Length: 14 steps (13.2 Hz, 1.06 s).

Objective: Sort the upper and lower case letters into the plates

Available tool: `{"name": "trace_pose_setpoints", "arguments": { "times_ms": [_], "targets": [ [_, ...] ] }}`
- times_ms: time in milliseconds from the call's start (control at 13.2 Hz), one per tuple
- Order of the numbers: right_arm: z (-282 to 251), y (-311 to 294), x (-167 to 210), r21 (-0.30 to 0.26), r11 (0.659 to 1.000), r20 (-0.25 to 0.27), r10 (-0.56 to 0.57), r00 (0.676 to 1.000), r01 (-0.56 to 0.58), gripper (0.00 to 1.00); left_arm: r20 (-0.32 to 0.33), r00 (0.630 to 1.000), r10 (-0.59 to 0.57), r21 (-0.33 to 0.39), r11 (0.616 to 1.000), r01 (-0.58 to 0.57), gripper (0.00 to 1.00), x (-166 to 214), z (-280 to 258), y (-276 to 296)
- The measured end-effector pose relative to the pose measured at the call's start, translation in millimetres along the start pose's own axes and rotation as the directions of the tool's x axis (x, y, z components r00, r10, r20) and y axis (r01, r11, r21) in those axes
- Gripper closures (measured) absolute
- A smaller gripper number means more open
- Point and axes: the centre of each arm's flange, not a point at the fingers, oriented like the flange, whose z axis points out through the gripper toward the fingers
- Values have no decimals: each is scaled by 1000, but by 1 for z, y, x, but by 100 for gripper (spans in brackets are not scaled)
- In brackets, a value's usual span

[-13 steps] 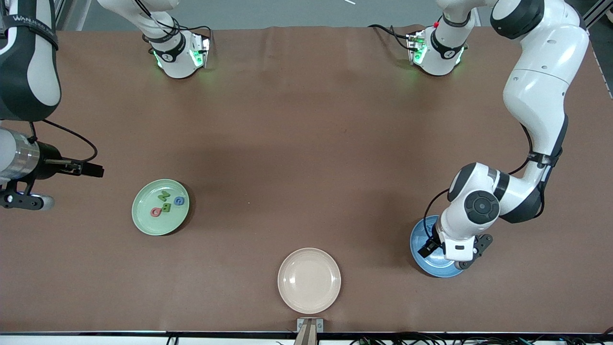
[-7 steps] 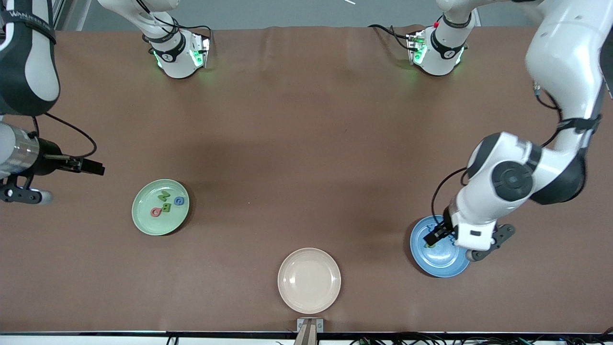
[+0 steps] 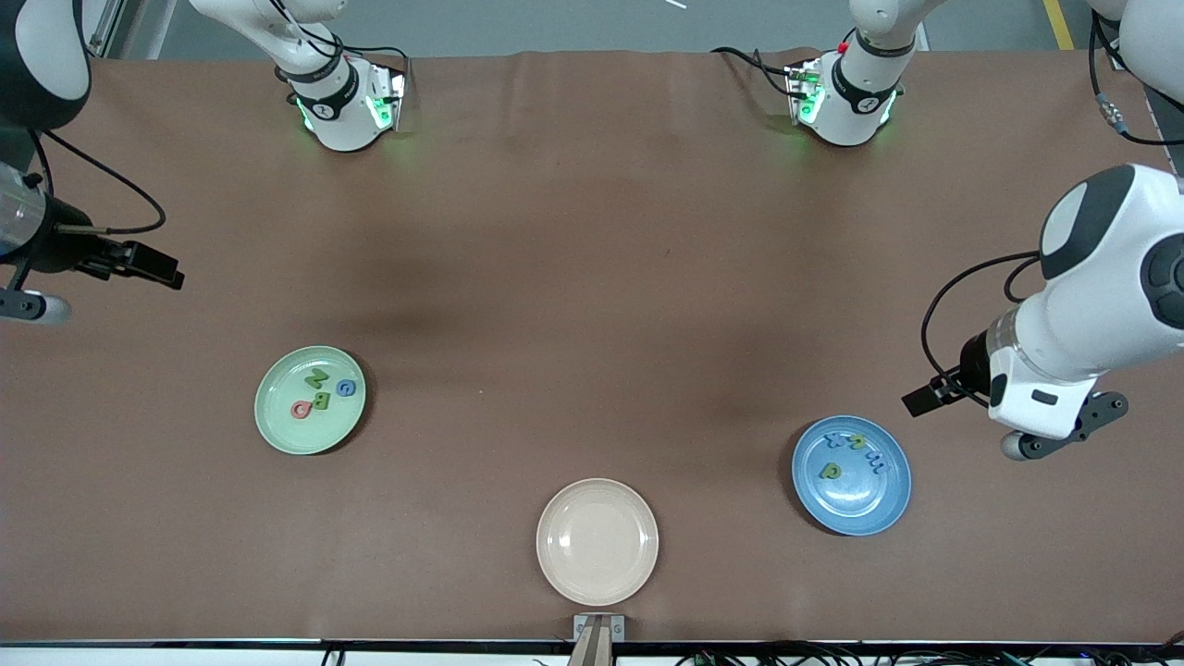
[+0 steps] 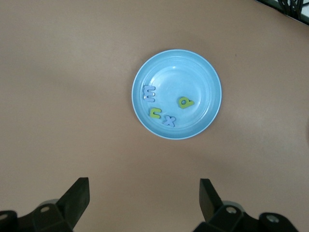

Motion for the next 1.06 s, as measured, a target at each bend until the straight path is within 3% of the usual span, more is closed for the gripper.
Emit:
{"name": "trace_pose_setpoints", "arguments": {
  "times_ms": [684,1063],
  "targets": [
    [-11,-9,-14,3,1000,-30,-21,999,21,0,-72,993,97,68,993,-93,0,-42,-59,15],
    [-21,-10,-20,5,1000,-51,-24,998,24,0,-70,990,121,98,989,-114,0,-67,-87,19]
  ]
}}
